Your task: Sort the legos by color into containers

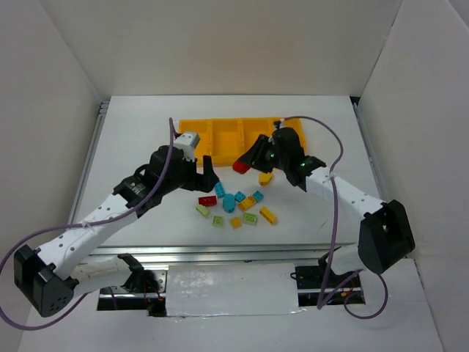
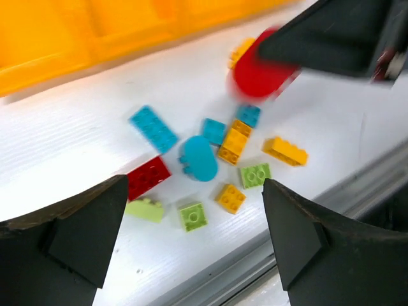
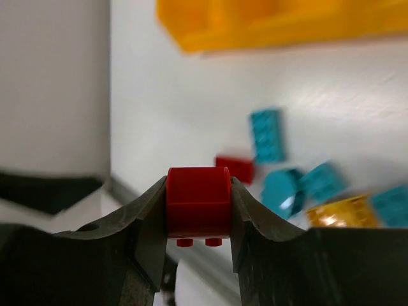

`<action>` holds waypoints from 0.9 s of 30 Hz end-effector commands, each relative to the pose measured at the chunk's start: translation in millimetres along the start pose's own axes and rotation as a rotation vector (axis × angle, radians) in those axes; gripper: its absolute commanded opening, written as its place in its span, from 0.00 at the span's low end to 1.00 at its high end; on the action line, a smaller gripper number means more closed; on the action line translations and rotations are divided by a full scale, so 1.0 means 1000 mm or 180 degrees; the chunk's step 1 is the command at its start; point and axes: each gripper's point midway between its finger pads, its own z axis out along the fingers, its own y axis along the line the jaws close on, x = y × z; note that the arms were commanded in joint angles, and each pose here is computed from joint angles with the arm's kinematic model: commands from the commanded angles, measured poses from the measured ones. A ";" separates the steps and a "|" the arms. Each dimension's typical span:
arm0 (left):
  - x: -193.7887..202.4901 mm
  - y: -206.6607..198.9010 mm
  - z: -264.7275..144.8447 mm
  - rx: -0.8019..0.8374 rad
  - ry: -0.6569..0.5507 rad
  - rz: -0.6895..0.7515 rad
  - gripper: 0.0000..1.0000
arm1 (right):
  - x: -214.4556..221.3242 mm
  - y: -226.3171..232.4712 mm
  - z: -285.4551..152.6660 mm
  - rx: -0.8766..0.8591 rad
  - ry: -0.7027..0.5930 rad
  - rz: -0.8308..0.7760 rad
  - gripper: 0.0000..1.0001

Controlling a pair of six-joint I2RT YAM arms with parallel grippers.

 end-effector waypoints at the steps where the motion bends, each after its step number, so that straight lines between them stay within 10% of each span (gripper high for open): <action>1: -0.021 0.033 -0.037 -0.0768 -0.0232 -0.0333 0.99 | -0.089 -0.044 -0.017 0.0721 -0.0690 -0.0052 0.00; 9: 0.001 0.059 -0.082 -0.1208 -0.0057 -0.0319 0.99 | -0.205 -0.156 -0.034 0.2414 -0.1429 0.0006 0.00; 17: 0.023 0.075 -0.090 -0.1383 0.0044 -0.0251 0.99 | -0.261 -0.187 -0.002 0.2691 -0.1327 -0.0175 0.03; 19: 0.029 0.077 -0.088 -0.1387 0.0063 -0.0254 0.99 | -0.268 -0.187 0.004 0.2694 -0.1294 -0.0200 0.17; 22: 0.030 0.076 -0.089 -0.1361 0.0057 -0.0245 1.00 | -0.276 -0.178 0.004 0.2655 -0.1312 -0.0240 0.68; 27: 0.030 0.077 -0.094 -0.1346 -0.0001 -0.0258 1.00 | -0.284 -0.156 -0.008 0.2517 -0.1401 -0.0251 0.85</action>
